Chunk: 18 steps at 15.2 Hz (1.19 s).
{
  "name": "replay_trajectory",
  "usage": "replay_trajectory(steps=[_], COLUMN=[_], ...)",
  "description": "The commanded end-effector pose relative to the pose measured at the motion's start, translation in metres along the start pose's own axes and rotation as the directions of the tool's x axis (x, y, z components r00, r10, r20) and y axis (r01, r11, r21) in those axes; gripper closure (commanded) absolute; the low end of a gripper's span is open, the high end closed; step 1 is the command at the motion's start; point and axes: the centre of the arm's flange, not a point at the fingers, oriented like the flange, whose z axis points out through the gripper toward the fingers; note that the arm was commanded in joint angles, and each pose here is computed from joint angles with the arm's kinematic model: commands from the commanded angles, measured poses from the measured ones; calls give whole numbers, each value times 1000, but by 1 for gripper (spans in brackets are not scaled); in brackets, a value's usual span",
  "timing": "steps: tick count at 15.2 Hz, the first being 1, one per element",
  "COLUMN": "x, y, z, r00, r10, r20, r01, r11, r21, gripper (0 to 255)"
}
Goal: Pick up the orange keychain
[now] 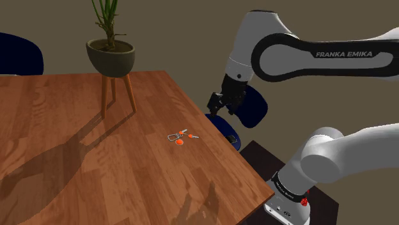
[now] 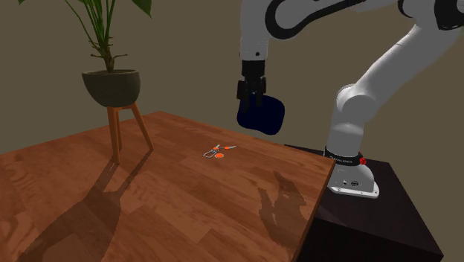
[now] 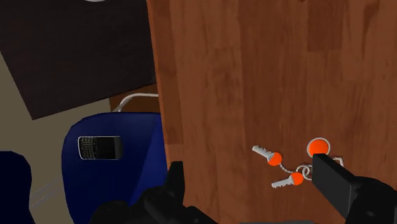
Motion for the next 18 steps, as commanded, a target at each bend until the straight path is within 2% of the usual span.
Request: replay_trajectory(steps=[1,6,12,18], x=[4,18,42,43], y=[-21,-72,-130,-131], z=[16,57,106,133], r00=[999,991,970,970], r10=[40,133,243,244], r20=[-4,-11,-20,-20], r01=[-40,-133,-243,-244], r11=[999,991,970,970], r21=[-1,-5,-10,-10], gripper=[0,0,0,0])
